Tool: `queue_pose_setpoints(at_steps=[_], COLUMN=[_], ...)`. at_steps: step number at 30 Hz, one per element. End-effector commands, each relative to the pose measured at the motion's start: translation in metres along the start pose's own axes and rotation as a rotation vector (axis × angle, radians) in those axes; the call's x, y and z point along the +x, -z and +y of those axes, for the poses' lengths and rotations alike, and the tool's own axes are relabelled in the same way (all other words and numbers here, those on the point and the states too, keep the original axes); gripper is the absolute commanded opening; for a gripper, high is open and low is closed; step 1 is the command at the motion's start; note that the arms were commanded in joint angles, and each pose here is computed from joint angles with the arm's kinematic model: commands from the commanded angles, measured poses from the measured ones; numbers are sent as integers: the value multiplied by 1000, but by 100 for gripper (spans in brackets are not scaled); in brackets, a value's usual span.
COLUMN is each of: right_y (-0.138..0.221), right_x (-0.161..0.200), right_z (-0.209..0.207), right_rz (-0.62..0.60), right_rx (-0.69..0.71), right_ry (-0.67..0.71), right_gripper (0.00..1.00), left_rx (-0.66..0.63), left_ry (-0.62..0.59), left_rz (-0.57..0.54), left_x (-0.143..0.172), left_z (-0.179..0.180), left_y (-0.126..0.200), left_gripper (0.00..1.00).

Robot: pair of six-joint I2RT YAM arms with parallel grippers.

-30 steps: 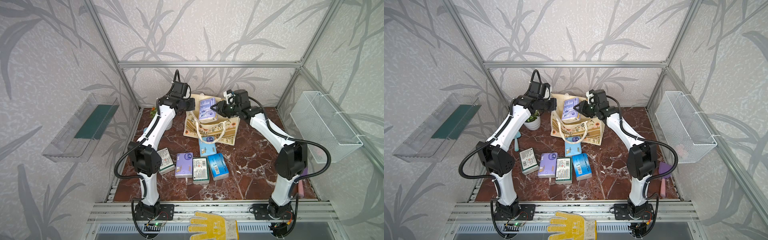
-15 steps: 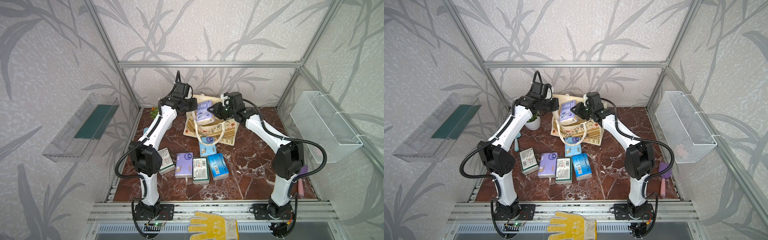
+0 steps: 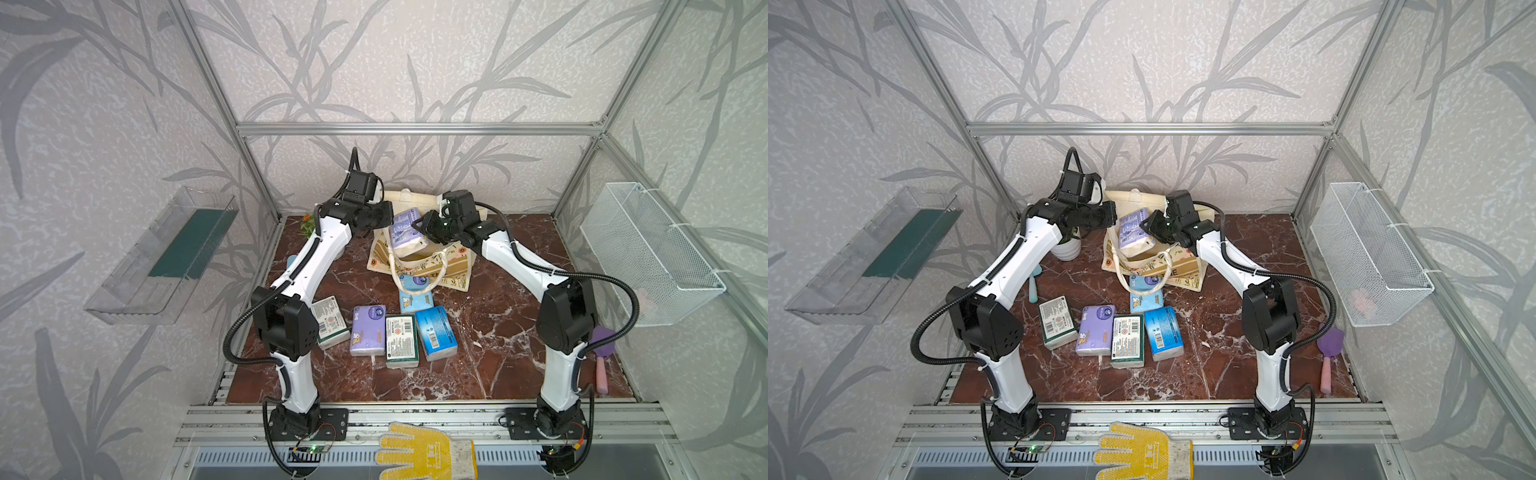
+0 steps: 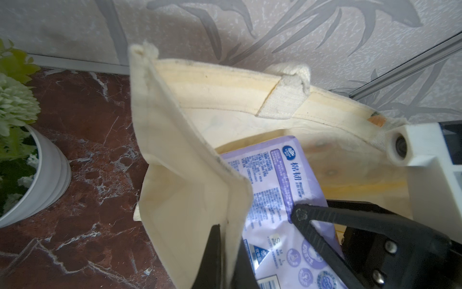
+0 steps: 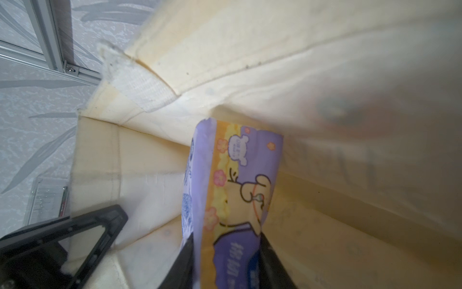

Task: Put tissues into the canvas bag
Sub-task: Place the pack of facial tissues in the canvas bag.

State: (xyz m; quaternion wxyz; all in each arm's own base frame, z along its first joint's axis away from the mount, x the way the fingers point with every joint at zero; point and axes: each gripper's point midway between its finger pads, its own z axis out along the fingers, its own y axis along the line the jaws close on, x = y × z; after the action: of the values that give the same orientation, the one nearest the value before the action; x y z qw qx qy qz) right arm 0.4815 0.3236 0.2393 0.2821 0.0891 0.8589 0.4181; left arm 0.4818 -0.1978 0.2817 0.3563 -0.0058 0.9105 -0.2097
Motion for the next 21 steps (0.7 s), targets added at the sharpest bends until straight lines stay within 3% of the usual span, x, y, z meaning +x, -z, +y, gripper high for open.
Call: queue_pose_setpoints(at_steps=[1, 12, 21], right_y=[-5, -4, 3], right_x=[2, -13, -20], right_z=[-9, -31, -1], right_rz=[-11, -53, -77], right_rx=[52, 231, 262], right_ry=[31, 110, 170], right_gripper=[35, 34, 34], left_rx=[96, 197, 216], left_ry=[-18, 20, 64], left_rz=[-39, 22, 36], left_x=[-9, 2, 8], left_z=[-29, -46, -52], left_y=[29, 30, 21], left_gripper=[0, 0, 0])
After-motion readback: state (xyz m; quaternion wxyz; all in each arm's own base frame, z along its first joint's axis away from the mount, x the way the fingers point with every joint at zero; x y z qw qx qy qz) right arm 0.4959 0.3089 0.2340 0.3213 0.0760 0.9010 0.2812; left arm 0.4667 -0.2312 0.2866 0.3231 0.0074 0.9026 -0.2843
